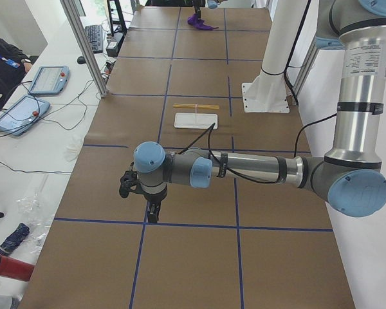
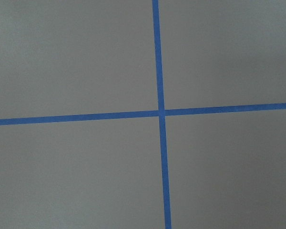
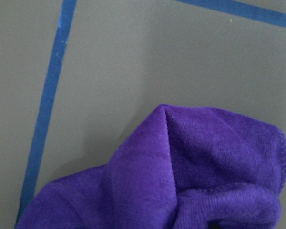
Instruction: Hang towel on rack
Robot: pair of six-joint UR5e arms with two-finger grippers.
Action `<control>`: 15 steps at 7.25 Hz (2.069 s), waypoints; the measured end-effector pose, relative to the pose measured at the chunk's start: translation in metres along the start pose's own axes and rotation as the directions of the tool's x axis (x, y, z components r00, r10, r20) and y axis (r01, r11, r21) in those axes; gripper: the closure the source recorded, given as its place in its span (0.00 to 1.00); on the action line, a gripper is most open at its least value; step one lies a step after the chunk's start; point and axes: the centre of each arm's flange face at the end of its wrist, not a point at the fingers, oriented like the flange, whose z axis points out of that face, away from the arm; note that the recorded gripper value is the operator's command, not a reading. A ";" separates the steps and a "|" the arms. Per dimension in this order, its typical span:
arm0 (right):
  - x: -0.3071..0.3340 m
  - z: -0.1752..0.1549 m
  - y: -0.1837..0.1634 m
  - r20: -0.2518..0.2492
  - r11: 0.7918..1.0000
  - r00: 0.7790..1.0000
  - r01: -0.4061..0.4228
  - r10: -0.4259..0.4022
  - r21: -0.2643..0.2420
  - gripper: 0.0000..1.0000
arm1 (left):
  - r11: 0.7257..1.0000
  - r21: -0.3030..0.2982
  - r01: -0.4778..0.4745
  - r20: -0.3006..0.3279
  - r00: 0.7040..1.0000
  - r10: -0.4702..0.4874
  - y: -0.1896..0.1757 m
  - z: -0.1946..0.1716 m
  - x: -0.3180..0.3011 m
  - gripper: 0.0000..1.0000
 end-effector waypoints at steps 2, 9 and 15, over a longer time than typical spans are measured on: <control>-0.002 -0.003 -0.007 -0.007 1.000 1.000 0.004 -0.004 0.009 1.00 | 1.000 0.005 -0.006 0.000 1.000 0.006 0.000 -0.003 0.002 0.00; -0.074 -0.168 -0.105 -0.060 0.941 0.989 0.144 -0.132 0.306 1.00 | 0.986 0.125 -0.112 -0.001 0.994 0.113 -0.022 -0.032 0.033 0.00; -0.358 -0.231 -0.244 0.087 0.878 0.964 0.190 -0.253 0.440 1.00 | 0.959 0.213 -0.187 -0.084 0.974 0.209 -0.048 -0.029 0.053 0.00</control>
